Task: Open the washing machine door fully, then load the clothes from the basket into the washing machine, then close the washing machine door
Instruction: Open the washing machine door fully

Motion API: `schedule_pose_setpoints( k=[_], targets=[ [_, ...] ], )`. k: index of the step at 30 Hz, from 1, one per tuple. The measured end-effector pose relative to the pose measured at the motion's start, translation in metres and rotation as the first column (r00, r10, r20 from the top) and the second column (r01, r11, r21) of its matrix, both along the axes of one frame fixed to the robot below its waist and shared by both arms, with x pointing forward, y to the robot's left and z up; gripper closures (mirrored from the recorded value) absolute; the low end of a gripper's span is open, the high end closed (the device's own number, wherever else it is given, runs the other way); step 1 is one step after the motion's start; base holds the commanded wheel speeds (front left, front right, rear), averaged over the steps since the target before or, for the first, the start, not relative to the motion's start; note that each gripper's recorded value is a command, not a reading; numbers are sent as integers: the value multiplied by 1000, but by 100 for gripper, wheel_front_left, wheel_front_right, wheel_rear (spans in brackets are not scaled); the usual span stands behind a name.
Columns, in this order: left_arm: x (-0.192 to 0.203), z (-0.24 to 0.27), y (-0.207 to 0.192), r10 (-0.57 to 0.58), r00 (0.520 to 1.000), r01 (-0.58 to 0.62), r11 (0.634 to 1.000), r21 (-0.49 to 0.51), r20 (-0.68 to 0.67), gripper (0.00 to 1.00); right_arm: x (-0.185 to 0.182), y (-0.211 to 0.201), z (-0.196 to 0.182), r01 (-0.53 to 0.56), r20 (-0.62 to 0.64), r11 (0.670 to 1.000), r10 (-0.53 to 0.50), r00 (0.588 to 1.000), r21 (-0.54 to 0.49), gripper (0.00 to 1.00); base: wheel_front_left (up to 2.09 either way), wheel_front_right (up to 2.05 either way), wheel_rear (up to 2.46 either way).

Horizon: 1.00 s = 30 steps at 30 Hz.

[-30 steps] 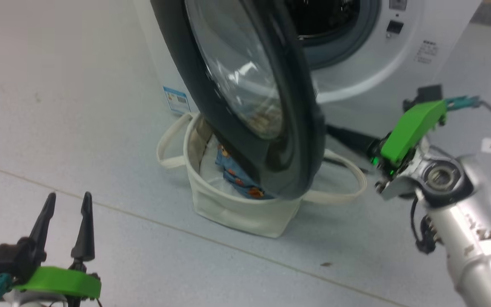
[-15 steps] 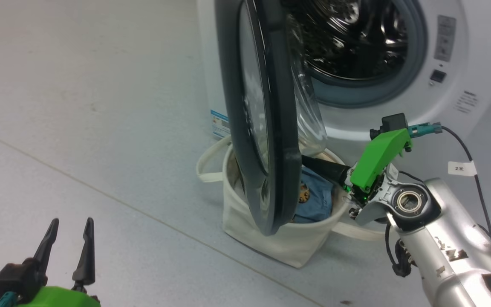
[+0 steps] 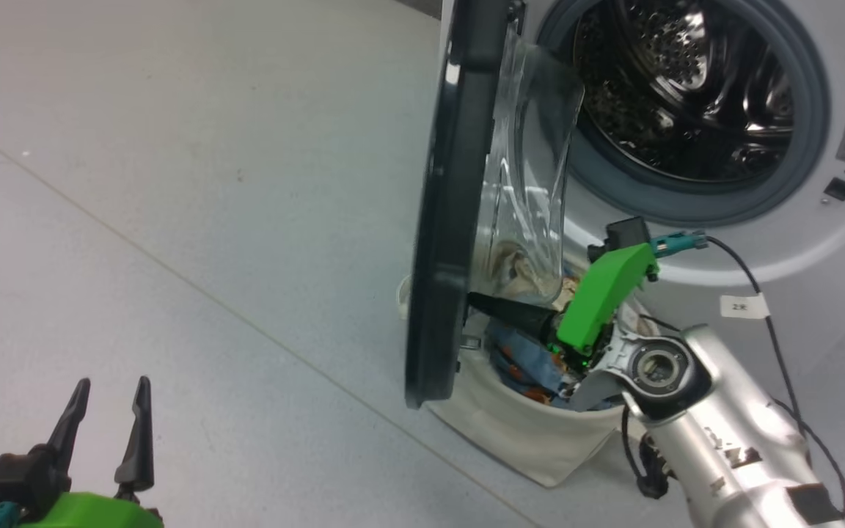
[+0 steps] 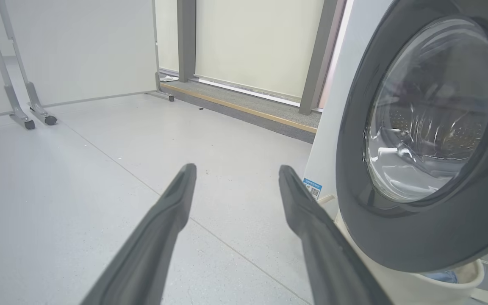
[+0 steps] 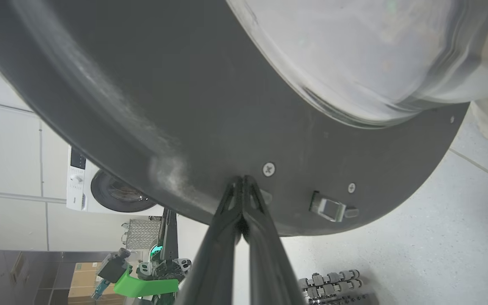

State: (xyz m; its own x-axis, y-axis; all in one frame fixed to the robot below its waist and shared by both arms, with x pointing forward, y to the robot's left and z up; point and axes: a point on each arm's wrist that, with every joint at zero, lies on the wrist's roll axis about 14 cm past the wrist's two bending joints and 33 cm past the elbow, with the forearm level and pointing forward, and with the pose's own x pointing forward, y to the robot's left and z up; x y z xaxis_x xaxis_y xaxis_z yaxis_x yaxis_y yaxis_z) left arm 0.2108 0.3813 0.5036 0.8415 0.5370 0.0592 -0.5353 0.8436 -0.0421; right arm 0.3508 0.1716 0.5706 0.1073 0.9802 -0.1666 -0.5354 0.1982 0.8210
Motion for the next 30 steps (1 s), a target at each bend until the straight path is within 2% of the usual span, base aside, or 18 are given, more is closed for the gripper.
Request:
schedule_pose_setpoints(
  k=[18, 30],
  targets=[
    [-26, 4, 22, 150, 989, -150, 989, 8, -16, 0, -10, 46, -4, -131, -9, 991, 131, 991, 31, 100, 0, 0, 0],
    [-25, 12, 23, 176, 984, -176, 984, 15, 1, 0, -16, 64, 2, -180, -23, 981, 182, 983, 78, 100, 0, 0, 0]
  ],
)
